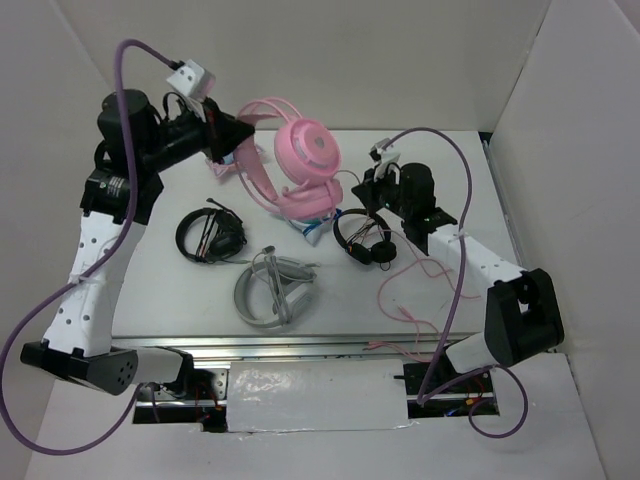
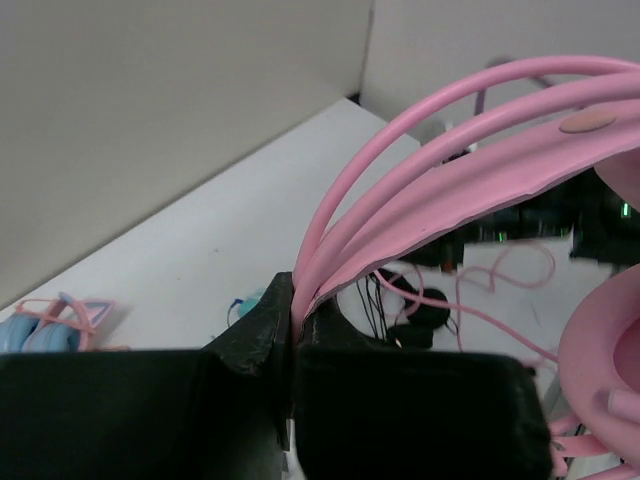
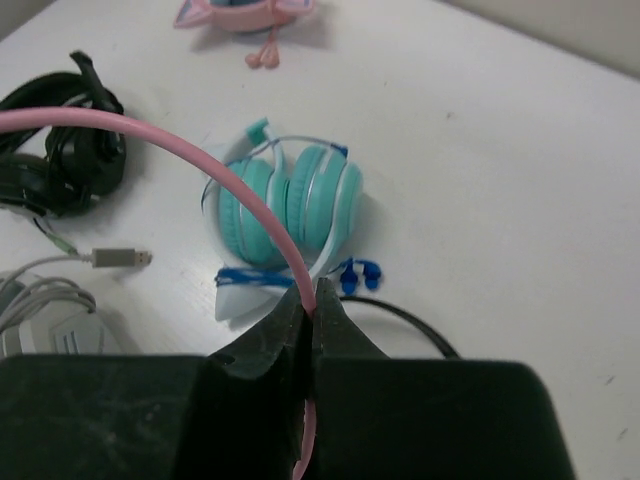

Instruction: Wrap the headphones

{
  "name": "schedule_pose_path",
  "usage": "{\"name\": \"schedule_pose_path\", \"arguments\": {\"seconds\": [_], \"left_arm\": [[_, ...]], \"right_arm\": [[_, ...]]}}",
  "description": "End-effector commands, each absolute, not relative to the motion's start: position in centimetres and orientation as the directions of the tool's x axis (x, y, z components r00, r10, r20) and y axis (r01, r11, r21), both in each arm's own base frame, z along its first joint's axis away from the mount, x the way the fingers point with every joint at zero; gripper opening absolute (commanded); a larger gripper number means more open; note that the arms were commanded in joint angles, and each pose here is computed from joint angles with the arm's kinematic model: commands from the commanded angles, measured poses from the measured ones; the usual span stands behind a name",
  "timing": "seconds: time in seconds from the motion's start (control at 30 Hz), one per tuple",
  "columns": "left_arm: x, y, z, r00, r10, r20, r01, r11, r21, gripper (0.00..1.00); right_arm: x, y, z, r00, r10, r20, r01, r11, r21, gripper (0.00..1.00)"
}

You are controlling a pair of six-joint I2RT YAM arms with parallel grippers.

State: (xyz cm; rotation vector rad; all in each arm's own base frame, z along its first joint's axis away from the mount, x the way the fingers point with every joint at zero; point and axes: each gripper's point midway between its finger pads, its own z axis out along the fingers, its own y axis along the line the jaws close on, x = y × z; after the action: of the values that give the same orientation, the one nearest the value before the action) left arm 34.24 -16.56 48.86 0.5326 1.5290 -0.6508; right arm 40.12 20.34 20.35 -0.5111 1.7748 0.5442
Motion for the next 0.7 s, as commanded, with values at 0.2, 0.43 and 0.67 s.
{"name": "schedule_pose_path", "arguments": {"seconds": [0.2, 0.43, 0.67], "left_arm": [[33.0, -21.6, 45.3, 0.075, 0.069, -0.995, 0.748, 0.656, 0.102, 0.00], [37.4, -24.0, 38.9, -0.004, 0.256, -0.967, 0.641, 0.743, 0.194, 0.00], [39.7, -25.8, 34.0, -0.087, 0.401, -0.912, 0.572, 0.770, 0.284, 0.00]], "right_arm": [[45.3, 16.0, 29.7, -0.140, -0.120, -0.983, -0.386, 0.921, -0.058, 0.00], [45.0, 14.8, 34.4, -0.122, -0.161, -0.979, -0.264, 0.957, -0.124, 0.00], [44.7, 15.1, 36.6, -0.129, -0.232, -0.964, -0.227, 0.953, -0.199, 0.00]]}}
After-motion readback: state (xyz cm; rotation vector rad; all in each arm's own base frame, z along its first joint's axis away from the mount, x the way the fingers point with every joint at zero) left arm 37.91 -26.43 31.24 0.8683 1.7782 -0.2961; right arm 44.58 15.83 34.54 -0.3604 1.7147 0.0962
